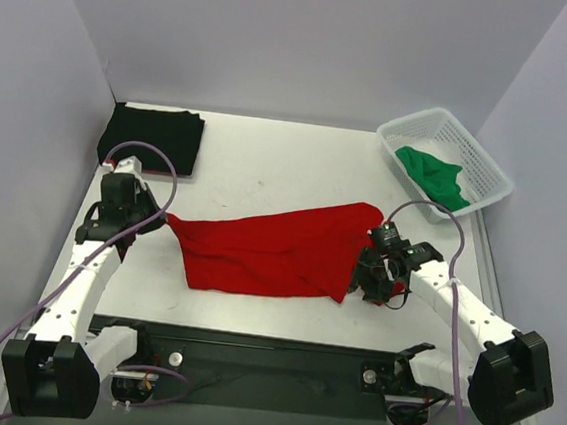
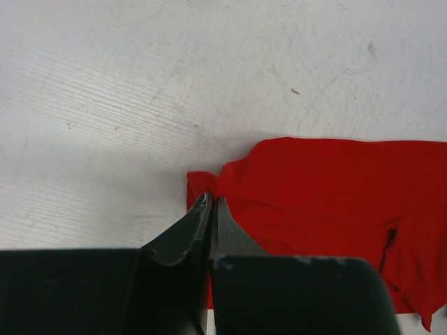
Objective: Fold and stack the t-shirts
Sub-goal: Flatten out the tshirt
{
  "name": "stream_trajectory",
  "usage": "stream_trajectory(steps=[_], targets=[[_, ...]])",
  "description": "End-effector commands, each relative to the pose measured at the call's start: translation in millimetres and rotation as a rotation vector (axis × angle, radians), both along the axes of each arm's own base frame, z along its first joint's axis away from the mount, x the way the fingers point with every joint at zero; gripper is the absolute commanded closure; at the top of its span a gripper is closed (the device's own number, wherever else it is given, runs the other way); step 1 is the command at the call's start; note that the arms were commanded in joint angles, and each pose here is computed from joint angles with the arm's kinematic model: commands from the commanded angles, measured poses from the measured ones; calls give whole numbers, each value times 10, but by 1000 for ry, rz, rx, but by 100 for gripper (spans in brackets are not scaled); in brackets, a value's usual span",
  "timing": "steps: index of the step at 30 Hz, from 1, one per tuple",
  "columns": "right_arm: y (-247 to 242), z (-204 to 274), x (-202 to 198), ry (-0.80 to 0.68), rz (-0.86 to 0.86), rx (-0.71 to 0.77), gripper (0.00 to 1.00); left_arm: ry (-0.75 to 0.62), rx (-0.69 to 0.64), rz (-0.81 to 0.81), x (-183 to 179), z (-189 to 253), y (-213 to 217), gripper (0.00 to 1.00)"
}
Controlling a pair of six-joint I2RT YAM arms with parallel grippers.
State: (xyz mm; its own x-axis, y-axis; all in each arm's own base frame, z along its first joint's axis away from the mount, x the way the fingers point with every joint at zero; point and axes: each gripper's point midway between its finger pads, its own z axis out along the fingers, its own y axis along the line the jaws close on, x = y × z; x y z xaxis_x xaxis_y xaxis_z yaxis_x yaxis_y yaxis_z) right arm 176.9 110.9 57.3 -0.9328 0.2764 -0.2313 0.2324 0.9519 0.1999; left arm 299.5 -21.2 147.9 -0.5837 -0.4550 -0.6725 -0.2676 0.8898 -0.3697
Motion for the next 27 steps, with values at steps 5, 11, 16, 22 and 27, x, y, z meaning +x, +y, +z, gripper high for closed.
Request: stream_trajectory(steps=[5, 11, 16, 22, 27], targets=[[274, -220, 27, 24, -28, 124, 60, -42, -4, -23, 3, 62, -25, 100], [346, -380, -15, 60, -12, 128, 61, -40, 8, -15, -41, 54, 4, 100], [350, -476, -56, 96, -3, 110, 63, -37, 10, -13, -73, 44, 8, 100], [369, -521, -81, 122, 0, 111, 71, -37, 16, -10, -82, 44, 20, 100], [376, -584, -123, 151, 10, 107, 87, -34, 19, -11, -98, 27, 23, 100]])
